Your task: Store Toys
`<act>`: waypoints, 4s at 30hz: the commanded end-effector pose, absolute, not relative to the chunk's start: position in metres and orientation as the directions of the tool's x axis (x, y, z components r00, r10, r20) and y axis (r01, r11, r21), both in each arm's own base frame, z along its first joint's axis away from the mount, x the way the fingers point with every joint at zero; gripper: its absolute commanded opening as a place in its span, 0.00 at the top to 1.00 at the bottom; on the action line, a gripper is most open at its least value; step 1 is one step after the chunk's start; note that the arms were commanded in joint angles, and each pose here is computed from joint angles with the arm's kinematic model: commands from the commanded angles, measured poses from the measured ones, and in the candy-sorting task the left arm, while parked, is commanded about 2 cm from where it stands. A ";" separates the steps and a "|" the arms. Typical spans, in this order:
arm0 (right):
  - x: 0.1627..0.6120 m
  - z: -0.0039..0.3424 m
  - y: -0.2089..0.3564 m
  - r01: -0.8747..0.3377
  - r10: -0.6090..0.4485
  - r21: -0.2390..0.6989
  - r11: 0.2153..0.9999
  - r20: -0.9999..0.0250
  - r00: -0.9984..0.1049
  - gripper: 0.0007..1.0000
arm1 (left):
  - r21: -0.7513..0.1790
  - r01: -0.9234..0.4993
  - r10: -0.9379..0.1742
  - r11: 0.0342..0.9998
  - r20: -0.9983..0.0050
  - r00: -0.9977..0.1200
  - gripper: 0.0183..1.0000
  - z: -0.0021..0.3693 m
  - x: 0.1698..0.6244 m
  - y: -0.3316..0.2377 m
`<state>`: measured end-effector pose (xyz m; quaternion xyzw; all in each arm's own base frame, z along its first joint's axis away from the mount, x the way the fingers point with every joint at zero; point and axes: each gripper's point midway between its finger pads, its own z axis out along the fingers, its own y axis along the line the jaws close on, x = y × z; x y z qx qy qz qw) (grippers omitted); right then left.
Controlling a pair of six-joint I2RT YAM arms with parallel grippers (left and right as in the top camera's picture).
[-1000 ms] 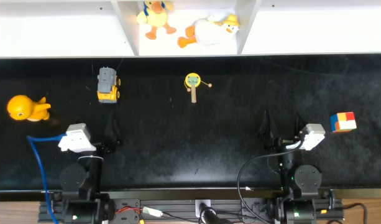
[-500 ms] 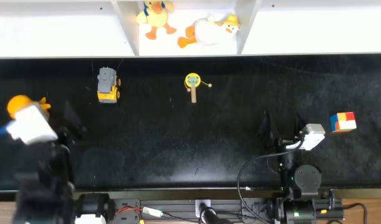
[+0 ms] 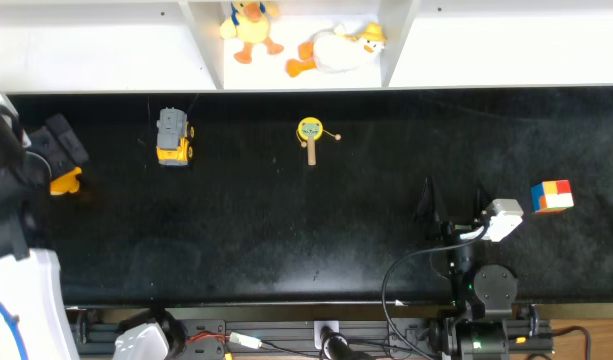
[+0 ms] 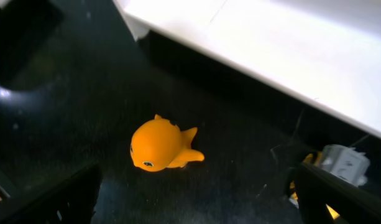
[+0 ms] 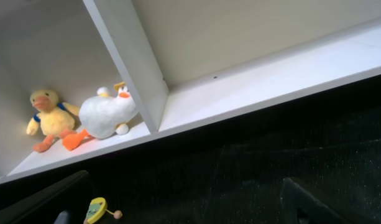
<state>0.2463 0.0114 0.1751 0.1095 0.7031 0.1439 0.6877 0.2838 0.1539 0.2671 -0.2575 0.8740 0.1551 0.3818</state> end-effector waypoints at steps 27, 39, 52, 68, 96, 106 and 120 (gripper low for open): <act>0.247 0.172 0.012 -0.046 0.349 0.350 0.935 -0.937 -0.030 0.00 | 0.042 -0.459 -0.305 0.888 -0.693 -0.653 0.00 0.215 0.232 0.216; 0.247 0.172 0.012 -0.046 0.349 0.350 0.935 -0.937 -0.029 0.00 | 0.090 -0.321 -0.186 0.943 -0.657 -0.730 0.00 0.162 0.233 0.205; 0.247 0.172 0.012 -0.046 0.349 0.350 0.935 -0.937 -0.030 0.00 | 0.129 -0.287 -0.126 0.949 -0.679 -0.723 0.00 0.115 0.254 0.227; 0.247 0.172 0.012 -0.046 0.349 0.350 0.935 -0.937 -0.029 0.00 | 0.029 -0.151 -0.072 0.988 -0.780 -0.621 0.09 0.105 0.297 0.224; 0.247 0.172 0.012 -0.046 0.349 0.350 0.935 -0.937 -0.029 0.00 | -0.123 -0.318 -0.270 0.940 -0.837 -0.475 0.54 0.151 0.307 0.236; 0.247 0.172 0.012 -0.046 0.349 0.350 0.935 -0.937 -0.029 0.00 | -0.135 -0.310 -0.265 0.941 -0.864 -0.428 0.54 0.225 0.329 0.215; 0.247 0.172 0.012 -0.046 0.349 0.350 0.935 -0.937 -0.030 0.00 | -0.030 -0.259 -0.151 0.965 -0.874 -0.461 0.55 0.242 0.405 0.193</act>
